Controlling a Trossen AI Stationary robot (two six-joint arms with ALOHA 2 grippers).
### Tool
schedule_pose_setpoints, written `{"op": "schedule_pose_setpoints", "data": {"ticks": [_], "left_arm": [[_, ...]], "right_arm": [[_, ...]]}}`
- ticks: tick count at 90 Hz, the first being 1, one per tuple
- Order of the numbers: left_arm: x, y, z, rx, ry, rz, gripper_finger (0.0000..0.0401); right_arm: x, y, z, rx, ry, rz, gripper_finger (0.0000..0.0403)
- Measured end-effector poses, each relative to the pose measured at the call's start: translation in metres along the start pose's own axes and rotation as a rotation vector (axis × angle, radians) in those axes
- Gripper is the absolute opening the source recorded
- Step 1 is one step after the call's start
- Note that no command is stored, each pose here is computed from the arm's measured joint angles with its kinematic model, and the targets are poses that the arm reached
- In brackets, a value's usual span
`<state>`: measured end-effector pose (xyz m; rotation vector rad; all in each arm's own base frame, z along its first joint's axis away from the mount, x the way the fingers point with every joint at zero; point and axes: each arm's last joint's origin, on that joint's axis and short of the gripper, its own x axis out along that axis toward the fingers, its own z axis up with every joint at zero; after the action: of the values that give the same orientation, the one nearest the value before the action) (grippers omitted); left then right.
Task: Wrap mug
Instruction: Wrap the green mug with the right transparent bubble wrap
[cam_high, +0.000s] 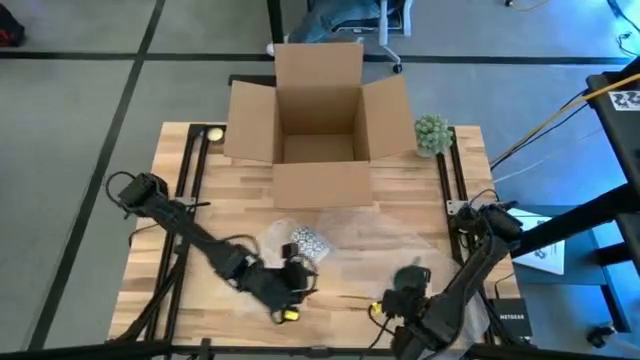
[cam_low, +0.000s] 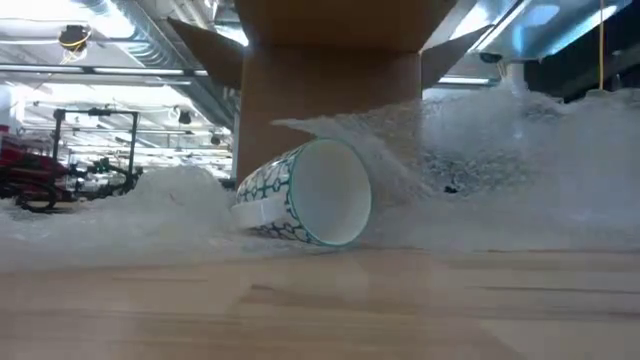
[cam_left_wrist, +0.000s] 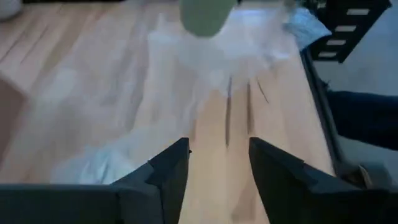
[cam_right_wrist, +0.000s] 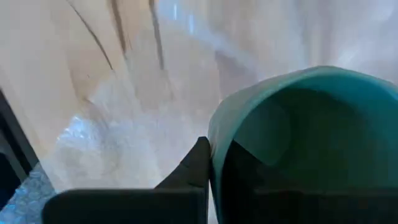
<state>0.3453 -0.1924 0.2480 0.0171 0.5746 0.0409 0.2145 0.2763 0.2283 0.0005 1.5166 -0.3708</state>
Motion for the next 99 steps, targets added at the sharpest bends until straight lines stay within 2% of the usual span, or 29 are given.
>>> {"op": "schedule_pose_setpoints", "data": {"ticks": [9,22,45,59,72,78,83,92,99], "left_arm": [[0.029,0.014,0.000,0.014,-0.018,-0.005,0.0153],[0.062,0.045,-0.004,0.019,-0.002,0.077,0.0153],[0.085,0.097,-0.011,0.039,0.113,0.193,0.0153],[0.087,0.112,-0.013,0.049,0.154,0.225,0.0153],[0.088,0.117,-0.012,0.064,0.155,0.229,0.0153],[0.086,0.114,-0.011,0.069,0.154,0.223,0.0153],[0.082,0.110,-0.007,0.071,0.140,0.213,0.0153],[0.060,0.094,0.010,0.077,0.082,0.173,0.0153],[0.037,0.078,0.021,0.079,0.049,0.131,0.0153]], "right_arm": [[0.014,0.004,-0.009,0.024,0.028,0.055,0.0002],[0.028,0.012,-0.012,0.052,0.019,0.133,0.0001],[0.025,0.027,-0.011,0.099,-0.063,0.260,0.0001],[0.009,0.034,-0.012,0.086,-0.025,0.342,0.0001],[-0.037,0.026,-0.017,0.075,-0.038,0.435,0.0000],[-0.051,0.015,-0.016,0.095,-0.114,0.396,0.0000],[-0.052,0.004,-0.011,0.109,-0.185,0.311,0.0000],[-0.042,-0.012,0.011,0.133,-0.265,0.177,0.0000],[-0.026,-0.025,0.034,0.106,-0.251,0.111,0.0000]]}}
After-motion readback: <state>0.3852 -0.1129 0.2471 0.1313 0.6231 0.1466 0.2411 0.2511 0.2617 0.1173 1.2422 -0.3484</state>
